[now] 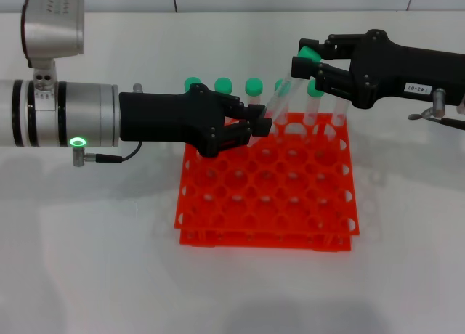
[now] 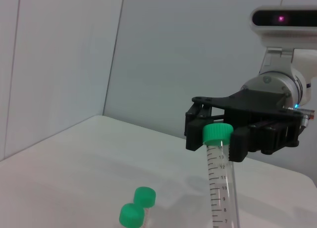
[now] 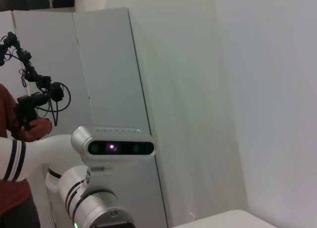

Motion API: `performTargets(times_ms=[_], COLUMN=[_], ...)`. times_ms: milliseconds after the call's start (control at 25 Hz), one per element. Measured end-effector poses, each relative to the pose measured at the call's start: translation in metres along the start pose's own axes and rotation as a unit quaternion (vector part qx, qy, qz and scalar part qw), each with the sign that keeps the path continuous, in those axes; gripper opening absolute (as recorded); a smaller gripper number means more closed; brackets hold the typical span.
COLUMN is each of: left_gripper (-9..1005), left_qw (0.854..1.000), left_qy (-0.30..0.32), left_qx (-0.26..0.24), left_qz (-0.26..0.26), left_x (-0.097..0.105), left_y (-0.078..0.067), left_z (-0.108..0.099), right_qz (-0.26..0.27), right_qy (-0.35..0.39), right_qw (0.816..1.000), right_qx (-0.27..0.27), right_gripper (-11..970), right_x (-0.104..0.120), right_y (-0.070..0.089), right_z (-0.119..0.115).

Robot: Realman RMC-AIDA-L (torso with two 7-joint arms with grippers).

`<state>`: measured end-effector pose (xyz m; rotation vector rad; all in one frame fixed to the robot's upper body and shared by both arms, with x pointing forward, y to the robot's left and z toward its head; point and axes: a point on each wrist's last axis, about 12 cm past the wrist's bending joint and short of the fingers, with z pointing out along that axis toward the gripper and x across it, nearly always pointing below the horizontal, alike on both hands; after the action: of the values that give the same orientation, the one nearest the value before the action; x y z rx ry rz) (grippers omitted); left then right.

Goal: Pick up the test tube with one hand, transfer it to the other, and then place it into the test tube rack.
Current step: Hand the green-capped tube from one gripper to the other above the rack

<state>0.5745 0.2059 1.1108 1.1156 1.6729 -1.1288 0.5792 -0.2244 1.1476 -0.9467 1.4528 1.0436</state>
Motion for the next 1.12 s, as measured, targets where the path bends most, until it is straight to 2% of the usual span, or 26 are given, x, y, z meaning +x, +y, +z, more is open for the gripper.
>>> performTargets(times_ms=[400,800,1120], left_gripper=[197,196,196], left_qw=[1.000,1.000,1.000], left_qy=[0.001,0.030,0.025], left_qx=[0.001,-0.004,-0.008], left_qz=[0.001,-0.006,-0.009], left_x=[0.000,0.004,0.001], left_y=[0.000,0.001,0.003], left_z=[0.001,0.014,0.014], right_qz=[-0.004,-0.004,-0.005], right_qy=[0.000,0.001,-0.003], right_qw=[1.000,1.000,1.000], right_qx=[0.001,0.001,0.005], right_gripper=[289,288,276], right_x=[0.000,0.000,-0.002], right_y=[0.000,0.000,-0.002], right_z=[0.000,0.000,-0.002])
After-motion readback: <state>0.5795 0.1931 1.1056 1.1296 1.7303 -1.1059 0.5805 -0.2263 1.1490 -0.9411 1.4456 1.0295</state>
